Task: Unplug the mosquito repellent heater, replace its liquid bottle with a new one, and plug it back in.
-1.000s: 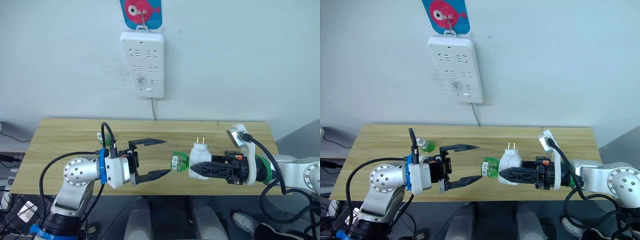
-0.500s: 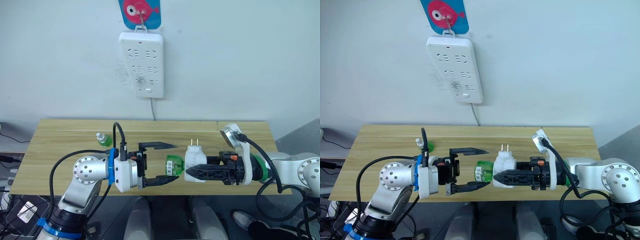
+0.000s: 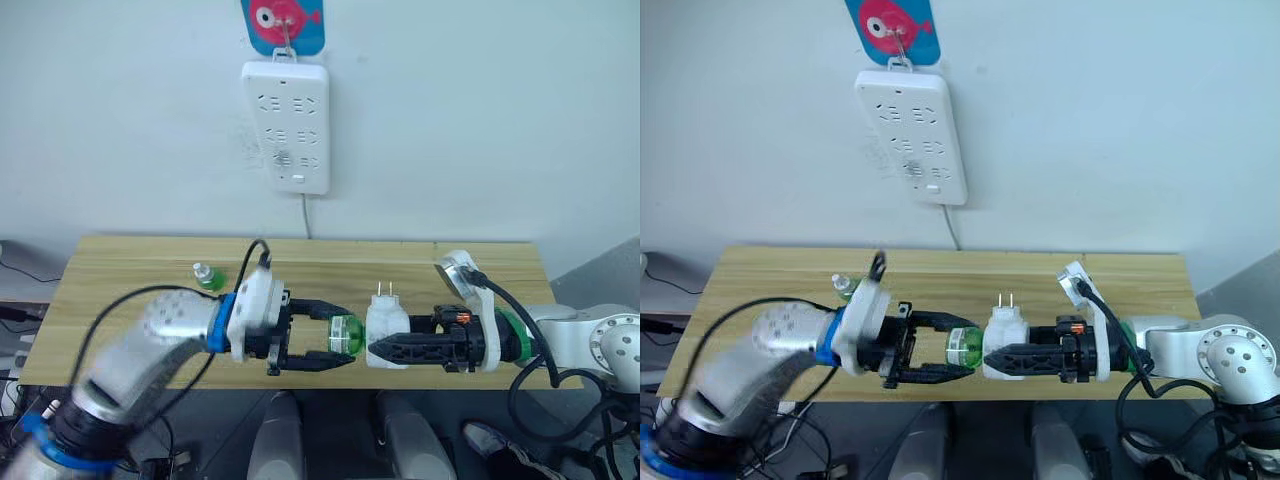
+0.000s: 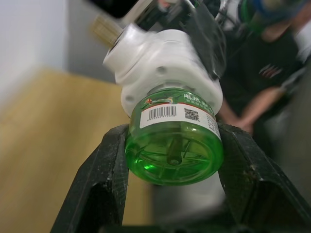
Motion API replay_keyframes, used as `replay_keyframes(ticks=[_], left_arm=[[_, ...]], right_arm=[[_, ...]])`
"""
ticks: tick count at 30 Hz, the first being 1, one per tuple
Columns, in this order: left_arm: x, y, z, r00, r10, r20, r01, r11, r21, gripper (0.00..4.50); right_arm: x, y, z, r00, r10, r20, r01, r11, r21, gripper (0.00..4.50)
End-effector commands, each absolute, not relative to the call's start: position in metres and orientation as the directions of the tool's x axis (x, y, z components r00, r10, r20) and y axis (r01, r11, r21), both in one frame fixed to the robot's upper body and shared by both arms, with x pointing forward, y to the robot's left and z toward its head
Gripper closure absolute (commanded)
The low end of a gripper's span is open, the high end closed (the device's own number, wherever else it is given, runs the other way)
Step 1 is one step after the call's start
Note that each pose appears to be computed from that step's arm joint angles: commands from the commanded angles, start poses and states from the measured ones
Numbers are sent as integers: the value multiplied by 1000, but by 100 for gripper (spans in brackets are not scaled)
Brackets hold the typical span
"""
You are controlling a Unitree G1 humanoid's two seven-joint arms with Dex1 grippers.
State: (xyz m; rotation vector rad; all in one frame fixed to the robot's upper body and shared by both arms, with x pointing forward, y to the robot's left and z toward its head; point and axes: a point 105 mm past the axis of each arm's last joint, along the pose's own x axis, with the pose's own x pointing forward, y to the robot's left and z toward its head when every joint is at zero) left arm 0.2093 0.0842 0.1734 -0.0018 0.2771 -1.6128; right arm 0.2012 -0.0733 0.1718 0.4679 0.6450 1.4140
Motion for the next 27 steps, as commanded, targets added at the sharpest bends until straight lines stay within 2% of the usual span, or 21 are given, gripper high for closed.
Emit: replay_keyframes(ticks=[1,5,7,10,12,15,17,21,27], left_arm=[[208,83,176,-65,-985,-158,967,-23,-255,224],[214,84,172,-16,-986,-168,972,24,-232,224],[215,85,166,-1,-980,-197,989,28,-143,151],[217,91,155,50,-973,-225,995,31,90,67],[216,97,148,79,-972,-219,958,13,287,2],[221,98,154,147,-983,-109,831,63,553,0],[221,94,162,150,-988,-33,756,93,647,0],[214,87,163,99,-995,26,684,87,724,0],[210,79,161,36,-999,32,657,48,753,0]], right_arm=[[204,-80,175,58,988,-145,-760,138,635,143],[204,-81,176,62,988,-140,-754,138,642,143],[206,-84,177,74,988,-137,-749,146,646,143],[210,-88,178,101,986,-134,-738,164,655,143],[212,-91,178,116,984,-135,-732,177,659,143],[214,-93,178,131,982,-138,-728,190,659,143],[215,-93,178,135,981,-140,-729,194,657,143],[213,-90,178,125,983,-137,-731,185,657,144],[211,-86,178,105,985,-133,-737,167,655,144]])
